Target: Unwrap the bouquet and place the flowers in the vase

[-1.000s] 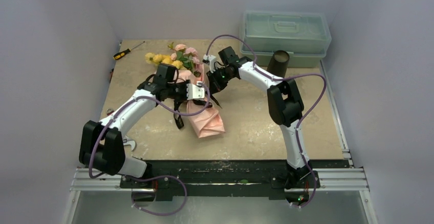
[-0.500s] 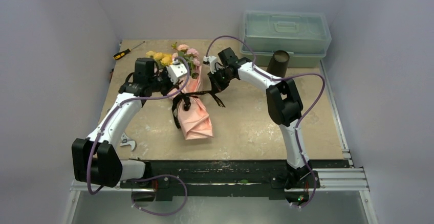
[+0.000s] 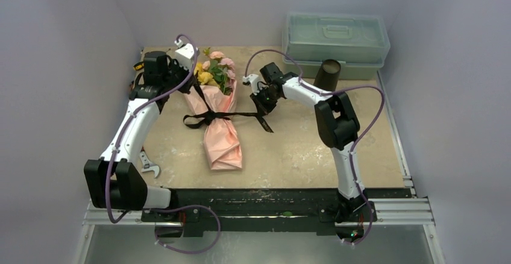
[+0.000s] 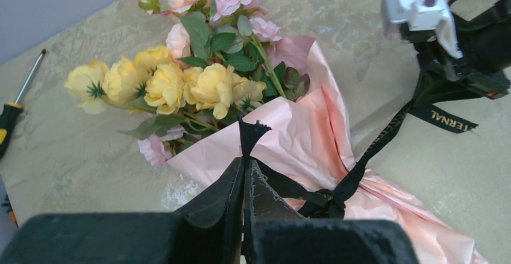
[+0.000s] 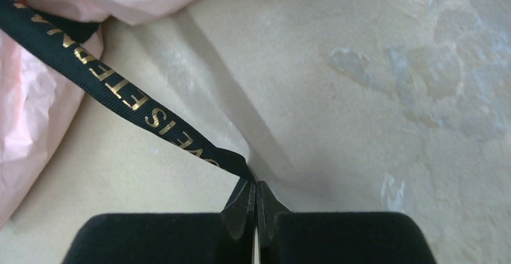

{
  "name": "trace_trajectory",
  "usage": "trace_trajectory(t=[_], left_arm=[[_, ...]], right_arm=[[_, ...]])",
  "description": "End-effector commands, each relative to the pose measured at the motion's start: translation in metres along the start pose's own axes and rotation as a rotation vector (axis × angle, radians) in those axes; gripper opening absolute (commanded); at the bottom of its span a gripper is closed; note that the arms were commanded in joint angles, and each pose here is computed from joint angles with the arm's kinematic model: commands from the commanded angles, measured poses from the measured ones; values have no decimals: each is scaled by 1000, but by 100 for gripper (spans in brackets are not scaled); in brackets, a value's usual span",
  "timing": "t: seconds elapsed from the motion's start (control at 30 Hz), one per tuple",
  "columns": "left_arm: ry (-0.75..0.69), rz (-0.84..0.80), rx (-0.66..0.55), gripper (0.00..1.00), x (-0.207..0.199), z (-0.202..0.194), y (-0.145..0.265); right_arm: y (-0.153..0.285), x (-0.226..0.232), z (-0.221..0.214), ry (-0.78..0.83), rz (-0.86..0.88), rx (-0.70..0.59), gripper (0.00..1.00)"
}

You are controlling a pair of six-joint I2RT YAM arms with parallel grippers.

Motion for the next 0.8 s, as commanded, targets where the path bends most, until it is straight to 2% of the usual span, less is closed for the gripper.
trace_trajectory(t=[0.0,0.13,0.4,0.77], left_arm=[[112,99,-9,0,25,-4,2],[148,120,-71,0,35,17,8],[193,175,-280,0,68,109,40],[224,179,-443,0,77,176,76]], right_arm=[[52,-9,14,86,-80,-66,0],[54,-8,5,95,-73,-51,0],[45,-6,-4,49,-63,-41,0],[60,-7,0,84,-94,-58,0]])
Point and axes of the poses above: each gripper's point midway between its finger pads, its own y axis back along the fingers, its own x axis along the line the jaws close on, z = x × y, the point moved 1 cm from there along y, back along the fingers, and after that the axes turned 4 degrees about -y, right-handed, at the moved point
